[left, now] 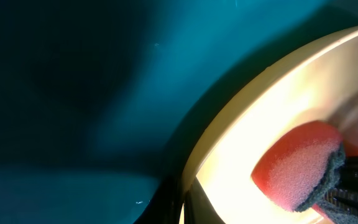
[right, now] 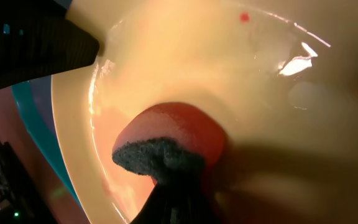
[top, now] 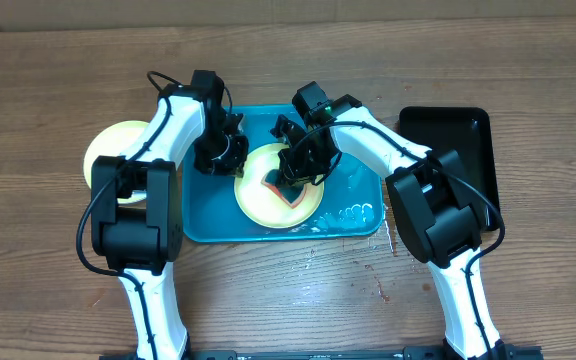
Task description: Clean dirty plates on tray and stack at the side
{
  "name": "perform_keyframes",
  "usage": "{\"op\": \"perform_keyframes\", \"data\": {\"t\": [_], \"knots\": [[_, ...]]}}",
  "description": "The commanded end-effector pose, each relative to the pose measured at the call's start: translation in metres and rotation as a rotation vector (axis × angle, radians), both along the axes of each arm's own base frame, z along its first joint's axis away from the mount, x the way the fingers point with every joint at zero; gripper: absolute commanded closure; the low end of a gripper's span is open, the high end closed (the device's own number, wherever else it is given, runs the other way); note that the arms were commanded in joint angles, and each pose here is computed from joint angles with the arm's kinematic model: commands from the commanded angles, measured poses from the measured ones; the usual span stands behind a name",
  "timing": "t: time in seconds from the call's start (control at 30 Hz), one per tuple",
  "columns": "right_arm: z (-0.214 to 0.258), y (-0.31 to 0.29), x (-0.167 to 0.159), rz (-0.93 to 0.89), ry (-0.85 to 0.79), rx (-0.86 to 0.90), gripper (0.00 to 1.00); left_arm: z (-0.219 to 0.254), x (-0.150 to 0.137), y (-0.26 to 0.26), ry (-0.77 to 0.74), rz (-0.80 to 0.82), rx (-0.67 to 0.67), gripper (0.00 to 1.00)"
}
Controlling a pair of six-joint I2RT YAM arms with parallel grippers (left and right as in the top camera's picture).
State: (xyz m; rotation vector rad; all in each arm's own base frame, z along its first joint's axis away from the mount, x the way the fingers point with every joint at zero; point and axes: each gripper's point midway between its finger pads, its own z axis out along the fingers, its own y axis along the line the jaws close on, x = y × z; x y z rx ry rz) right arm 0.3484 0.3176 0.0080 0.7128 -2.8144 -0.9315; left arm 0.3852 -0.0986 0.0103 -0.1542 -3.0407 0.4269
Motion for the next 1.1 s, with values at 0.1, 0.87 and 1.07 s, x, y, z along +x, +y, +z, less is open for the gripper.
{"op": "perform_keyframes", "data": {"t": [0.1,0.87,1.07], "knots": [[-0.022,-0.036,0.011,-0.027,-0.078,-0.263,0.96,0.008,0.004,-0.006,-0.031,-0.003,-0.029,0.96],[0.165,-0.086,0.053,-0.407,-0.389,-0.243,0.96,0.011,0.008,-0.004,-0.052,-0.026,-0.021,0.96],[0.182,-0.124,0.052,-0.467,-0.376,-0.267,0.96,0.047,0.016,-0.003,-0.146,-0.025,-0.019,0.96]]}}
